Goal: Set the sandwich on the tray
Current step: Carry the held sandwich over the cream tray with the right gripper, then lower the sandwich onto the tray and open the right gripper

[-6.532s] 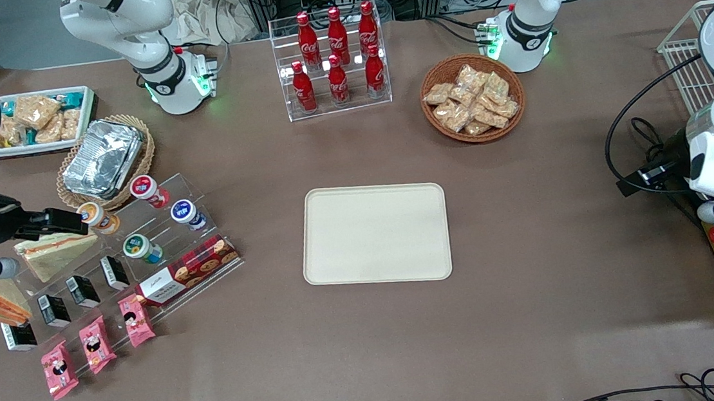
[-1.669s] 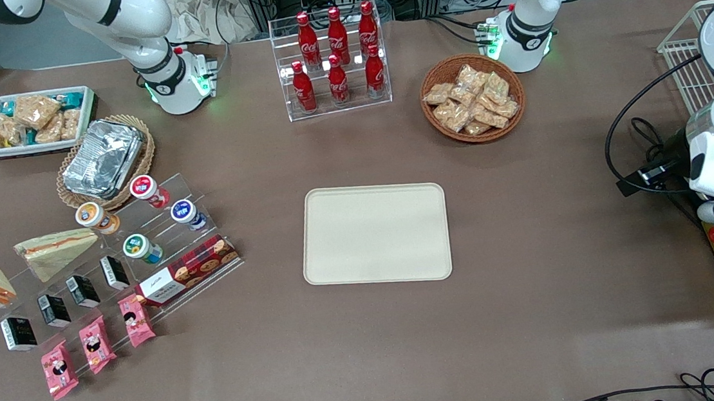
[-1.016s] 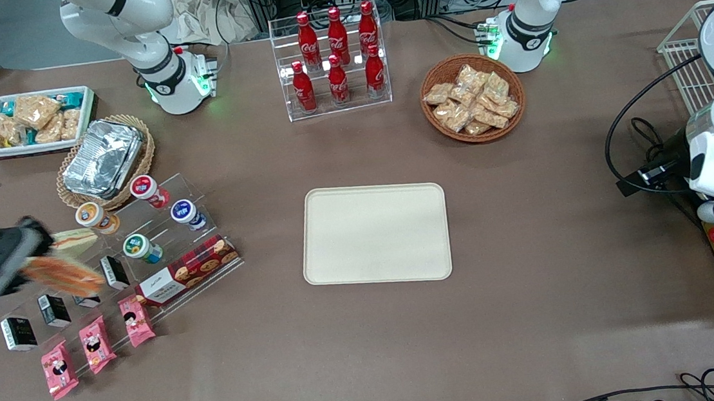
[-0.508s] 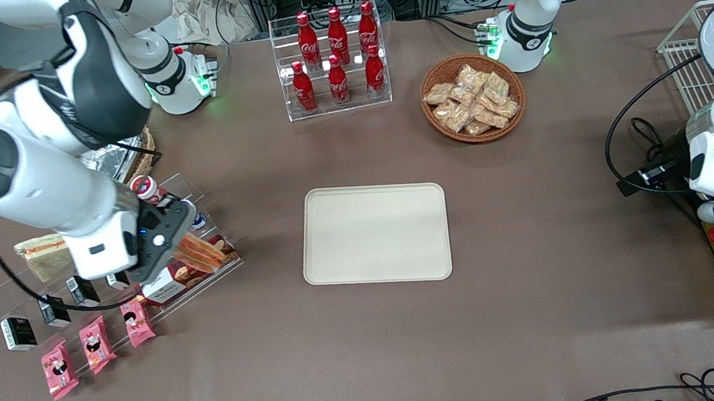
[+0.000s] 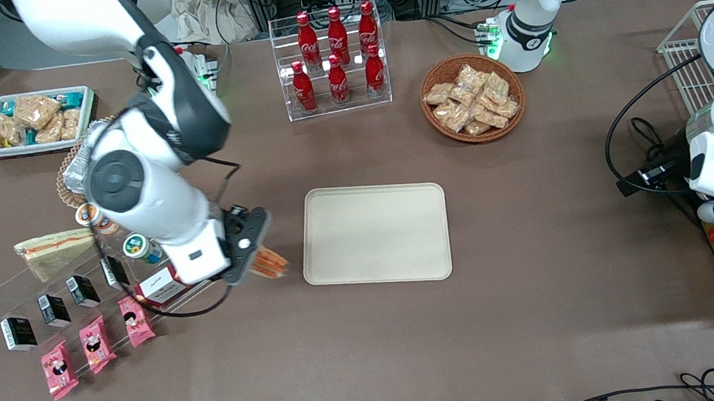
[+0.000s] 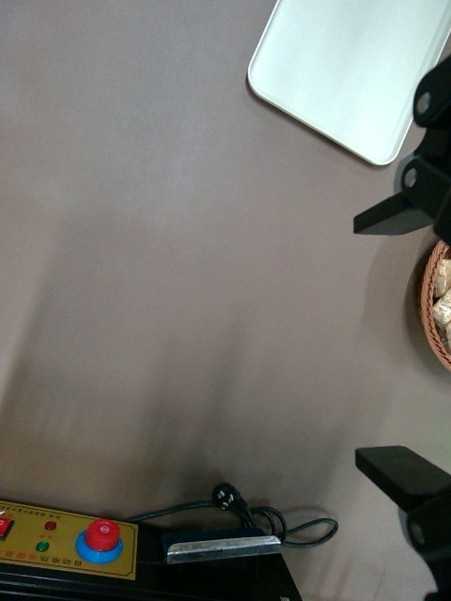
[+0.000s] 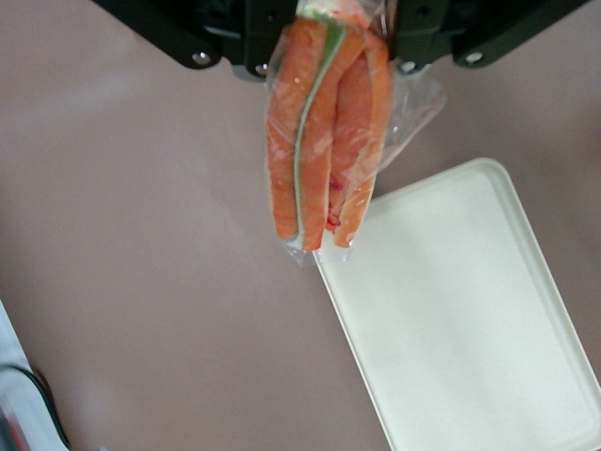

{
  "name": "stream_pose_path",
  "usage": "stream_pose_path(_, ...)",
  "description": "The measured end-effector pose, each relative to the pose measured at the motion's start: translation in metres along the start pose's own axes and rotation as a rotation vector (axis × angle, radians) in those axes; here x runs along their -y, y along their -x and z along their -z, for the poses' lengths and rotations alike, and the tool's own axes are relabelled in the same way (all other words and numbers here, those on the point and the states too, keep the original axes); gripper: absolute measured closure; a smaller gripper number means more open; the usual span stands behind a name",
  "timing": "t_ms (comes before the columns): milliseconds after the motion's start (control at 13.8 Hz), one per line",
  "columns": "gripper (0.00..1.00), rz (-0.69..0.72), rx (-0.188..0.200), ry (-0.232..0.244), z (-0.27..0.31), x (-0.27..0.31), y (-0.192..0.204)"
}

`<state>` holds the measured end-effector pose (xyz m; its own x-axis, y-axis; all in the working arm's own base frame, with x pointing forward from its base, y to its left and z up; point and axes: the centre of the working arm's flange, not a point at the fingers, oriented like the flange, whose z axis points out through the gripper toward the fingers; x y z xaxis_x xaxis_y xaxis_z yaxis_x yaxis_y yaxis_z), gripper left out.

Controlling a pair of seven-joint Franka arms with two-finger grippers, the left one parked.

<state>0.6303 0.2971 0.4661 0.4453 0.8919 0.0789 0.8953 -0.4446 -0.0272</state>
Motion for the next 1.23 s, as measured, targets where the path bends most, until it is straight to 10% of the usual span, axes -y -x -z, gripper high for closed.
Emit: stream_pose_path(1234,0.67,0.115,-0.046,0.042,-0.173,0.067,-0.091)
